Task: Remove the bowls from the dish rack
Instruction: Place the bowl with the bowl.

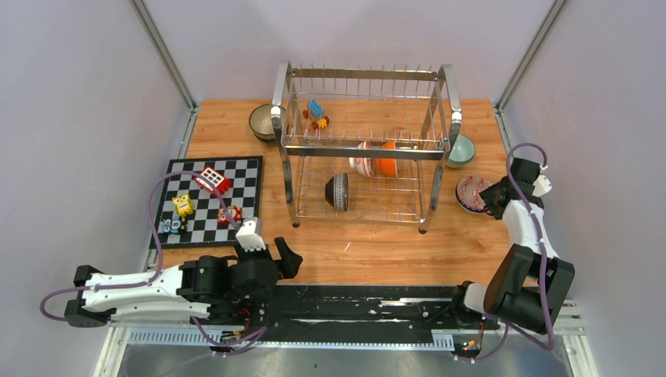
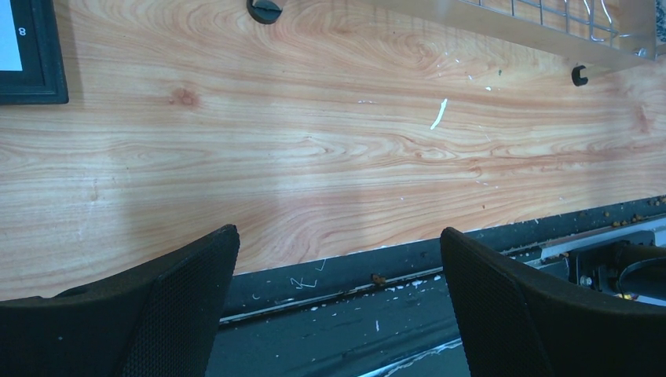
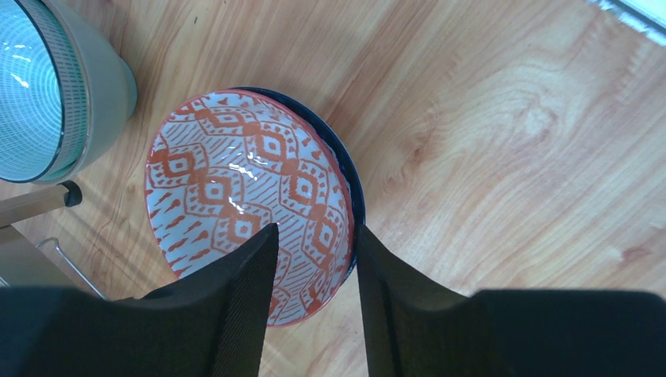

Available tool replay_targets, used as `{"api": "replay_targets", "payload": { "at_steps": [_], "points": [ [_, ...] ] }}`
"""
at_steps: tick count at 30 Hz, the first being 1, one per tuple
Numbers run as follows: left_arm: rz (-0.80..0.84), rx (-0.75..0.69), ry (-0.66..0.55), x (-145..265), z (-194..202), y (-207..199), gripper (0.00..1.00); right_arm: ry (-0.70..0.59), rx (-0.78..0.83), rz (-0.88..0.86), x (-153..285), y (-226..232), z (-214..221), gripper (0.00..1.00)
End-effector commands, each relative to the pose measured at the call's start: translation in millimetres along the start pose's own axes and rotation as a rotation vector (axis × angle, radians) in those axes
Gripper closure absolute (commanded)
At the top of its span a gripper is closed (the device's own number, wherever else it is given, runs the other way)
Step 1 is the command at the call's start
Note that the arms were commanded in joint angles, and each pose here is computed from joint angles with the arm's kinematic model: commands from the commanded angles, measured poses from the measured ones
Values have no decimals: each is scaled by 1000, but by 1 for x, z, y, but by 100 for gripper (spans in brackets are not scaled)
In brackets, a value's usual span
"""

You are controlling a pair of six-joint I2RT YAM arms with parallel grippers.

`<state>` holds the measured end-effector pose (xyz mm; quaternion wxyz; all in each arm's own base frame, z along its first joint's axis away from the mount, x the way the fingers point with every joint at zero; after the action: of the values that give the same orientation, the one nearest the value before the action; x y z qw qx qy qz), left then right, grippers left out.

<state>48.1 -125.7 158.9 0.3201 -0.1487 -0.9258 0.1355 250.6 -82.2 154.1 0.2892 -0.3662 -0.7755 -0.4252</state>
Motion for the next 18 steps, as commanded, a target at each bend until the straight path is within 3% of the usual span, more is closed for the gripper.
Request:
{"api": "replay_targets", "payload": {
  "at_steps": [1, 8, 18],
  "points": [
    [-6, -10, -30, -5, 2, 1, 0, -40, 30, 46, 19, -1, -14, 54],
    [0, -17, -24, -7, 5, 2, 0, -49, 48, 66, 24, -5, -14, 55],
    [12, -8, -28, -7, 7, 6, 0, -13, 56, 88, 16, -13, -8, 82]
  ]
}}
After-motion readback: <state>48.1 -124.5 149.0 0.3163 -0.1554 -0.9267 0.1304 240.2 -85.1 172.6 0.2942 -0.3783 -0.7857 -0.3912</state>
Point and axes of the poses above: each gripper's point midway between its finger pads, its own x axis back along the fingers, its own y axis along the line the jaws close on, z = x × y, the point moved 9 cm from there along x, back along the fingers, and after that the axes turned 11 degrees about -x, right-handed, at the moved point
